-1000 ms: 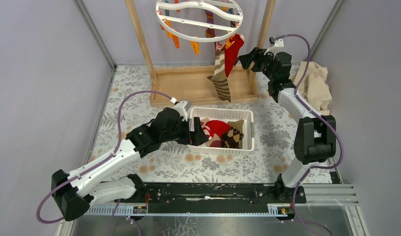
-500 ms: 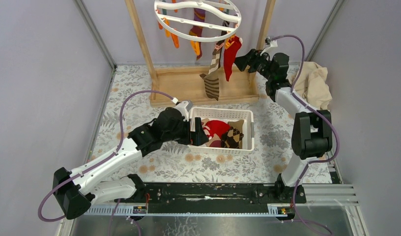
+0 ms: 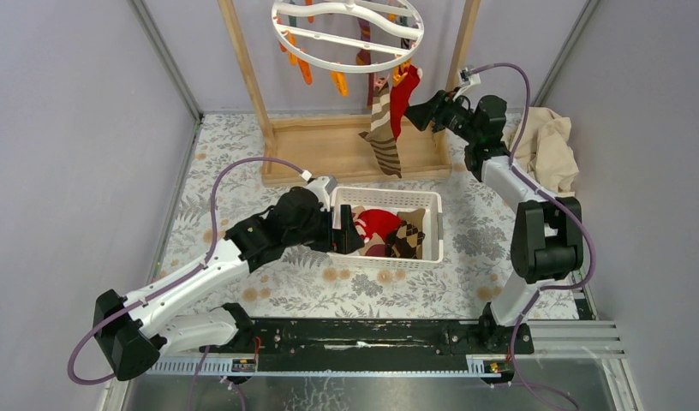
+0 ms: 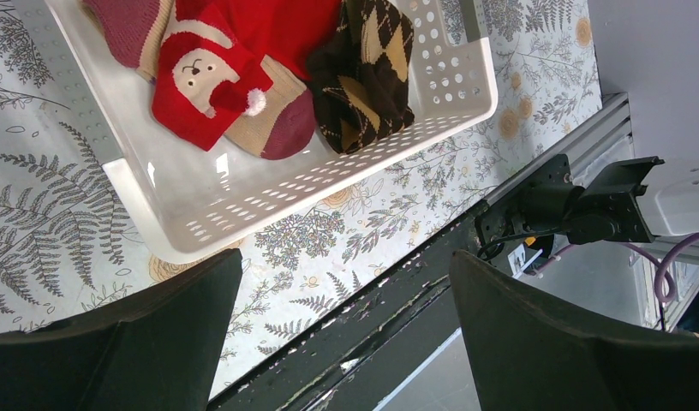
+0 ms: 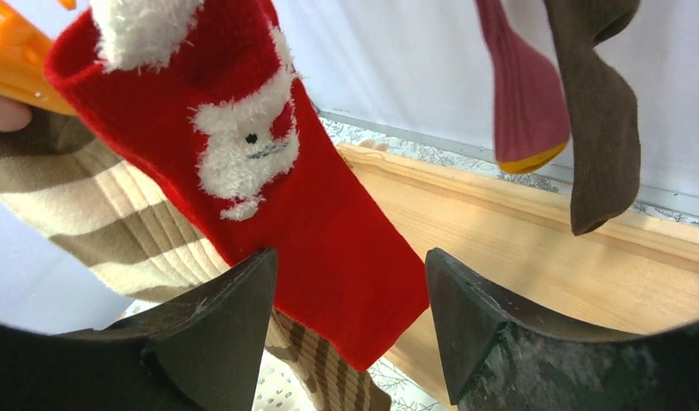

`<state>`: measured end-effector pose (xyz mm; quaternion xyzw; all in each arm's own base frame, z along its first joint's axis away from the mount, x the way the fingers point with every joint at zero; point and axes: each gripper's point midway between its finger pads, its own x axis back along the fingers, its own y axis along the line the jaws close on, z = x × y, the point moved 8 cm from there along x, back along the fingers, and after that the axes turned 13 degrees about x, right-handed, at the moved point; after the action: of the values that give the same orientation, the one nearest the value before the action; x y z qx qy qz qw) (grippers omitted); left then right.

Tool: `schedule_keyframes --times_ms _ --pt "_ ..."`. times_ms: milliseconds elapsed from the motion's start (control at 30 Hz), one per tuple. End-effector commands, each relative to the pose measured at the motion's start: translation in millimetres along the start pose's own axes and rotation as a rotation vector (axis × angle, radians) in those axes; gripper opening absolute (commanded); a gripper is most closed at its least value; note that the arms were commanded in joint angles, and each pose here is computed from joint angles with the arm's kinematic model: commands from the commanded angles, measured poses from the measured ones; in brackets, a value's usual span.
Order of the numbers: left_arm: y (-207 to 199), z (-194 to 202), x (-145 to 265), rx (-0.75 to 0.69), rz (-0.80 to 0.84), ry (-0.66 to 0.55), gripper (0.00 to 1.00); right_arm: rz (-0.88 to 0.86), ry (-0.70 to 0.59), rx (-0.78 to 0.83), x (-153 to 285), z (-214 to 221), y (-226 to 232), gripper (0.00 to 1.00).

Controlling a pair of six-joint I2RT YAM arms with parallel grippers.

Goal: Remove the socks clipped to the hanger
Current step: Adjust the hanger on the clothesline.

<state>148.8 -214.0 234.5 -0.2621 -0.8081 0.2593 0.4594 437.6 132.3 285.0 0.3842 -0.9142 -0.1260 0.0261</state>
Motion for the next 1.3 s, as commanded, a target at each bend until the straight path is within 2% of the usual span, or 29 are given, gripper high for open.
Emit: schedule_keyframes --times_ms 0,700,867,1000,1100,1267 --pt "-9.3 -5.4 0.8 -0.023 0.035 -0.019 0.99 -0.092 -0.071 0.085 12.6 -30.3 28.0 0.71" --pt "-8.6 -4.4 -5.6 -0.023 0.038 -0.005 0.99 -0.233 -0.013 0.122 -4.0 -29.7 72.7 0.73" --pt "-8.9 -4.2 -4.8 -0.026 0.043 -0.007 0.99 -0.231 -0.021 0.125 -8.9 -30.0 80.3 0.73" --pt "-7.7 -3.3 -4.6 -0.028 0.041 -0.006 0.99 -0.146 -0.009 0.137 -14.0 -27.5 73.7 0.72" --pt "-7.0 -2.7 -4.4 -0.028 0.040 -0.005 0.99 -0.032 -0.014 0.156 -18.4 -28.5 62.6 0.66" --pt "-6.1 -3.0 -1.5 -0.034 0.036 -0.015 0.99 0.096 -0.011 0.144 -24.6 -32.7 48.4 0.39"
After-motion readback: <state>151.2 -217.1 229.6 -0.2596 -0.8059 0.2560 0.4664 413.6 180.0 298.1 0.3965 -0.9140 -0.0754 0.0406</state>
